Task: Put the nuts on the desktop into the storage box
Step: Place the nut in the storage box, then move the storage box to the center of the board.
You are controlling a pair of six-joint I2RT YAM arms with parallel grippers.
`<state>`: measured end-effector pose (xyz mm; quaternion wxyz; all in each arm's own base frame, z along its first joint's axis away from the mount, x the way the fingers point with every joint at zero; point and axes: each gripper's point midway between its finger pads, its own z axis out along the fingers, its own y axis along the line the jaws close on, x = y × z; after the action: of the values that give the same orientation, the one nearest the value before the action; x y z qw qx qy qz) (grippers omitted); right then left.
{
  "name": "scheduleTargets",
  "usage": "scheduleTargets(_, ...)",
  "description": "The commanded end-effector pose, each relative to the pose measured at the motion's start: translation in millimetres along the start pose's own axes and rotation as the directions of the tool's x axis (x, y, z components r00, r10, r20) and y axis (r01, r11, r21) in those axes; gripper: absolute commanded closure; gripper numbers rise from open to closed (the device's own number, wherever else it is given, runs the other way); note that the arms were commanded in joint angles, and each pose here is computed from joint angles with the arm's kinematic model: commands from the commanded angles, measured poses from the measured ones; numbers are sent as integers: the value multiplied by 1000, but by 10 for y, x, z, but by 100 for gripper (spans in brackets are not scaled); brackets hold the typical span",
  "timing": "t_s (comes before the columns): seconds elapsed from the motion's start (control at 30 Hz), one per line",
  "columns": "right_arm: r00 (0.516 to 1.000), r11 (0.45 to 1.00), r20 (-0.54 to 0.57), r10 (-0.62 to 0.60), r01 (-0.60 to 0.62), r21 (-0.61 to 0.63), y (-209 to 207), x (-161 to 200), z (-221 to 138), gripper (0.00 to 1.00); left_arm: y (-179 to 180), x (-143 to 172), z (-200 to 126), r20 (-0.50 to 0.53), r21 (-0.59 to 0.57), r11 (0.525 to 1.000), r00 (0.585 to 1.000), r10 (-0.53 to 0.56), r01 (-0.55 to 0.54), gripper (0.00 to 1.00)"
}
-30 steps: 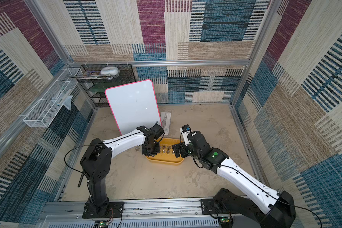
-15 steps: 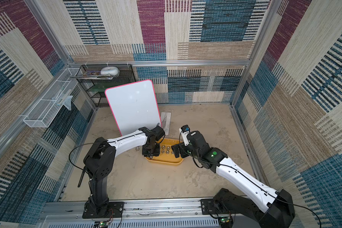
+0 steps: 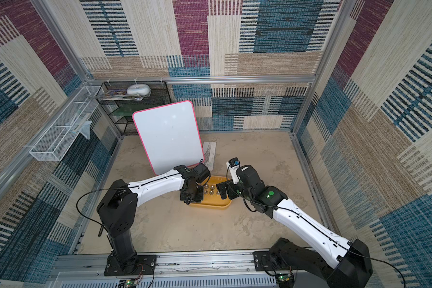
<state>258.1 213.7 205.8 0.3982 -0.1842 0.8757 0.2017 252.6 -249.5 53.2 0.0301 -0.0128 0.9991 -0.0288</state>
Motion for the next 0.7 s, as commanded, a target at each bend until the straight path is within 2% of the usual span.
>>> scheduleTargets(0.0,1000,1000,13,8,-8,7,-8,-47,-10,1,93,171,-16,-23,-15,999,999,-28,28,63)
scheduleTargets(0.4,1000,999,-16,11,-12,-49,79,24,97,1,469,772,-94,-32,-26,997,997,-72,71,63)
scheduleTargets(0.53,995,994,-94,-25,15,-107,174,190,239,1,615,911,-90,-28,-33,995,995,-98,97,63)
scheduleTargets(0.67,974,992,-224,-45,17,-125,175,502,393,0,717,953,-138,2,-25,994,994,-106,106,62)
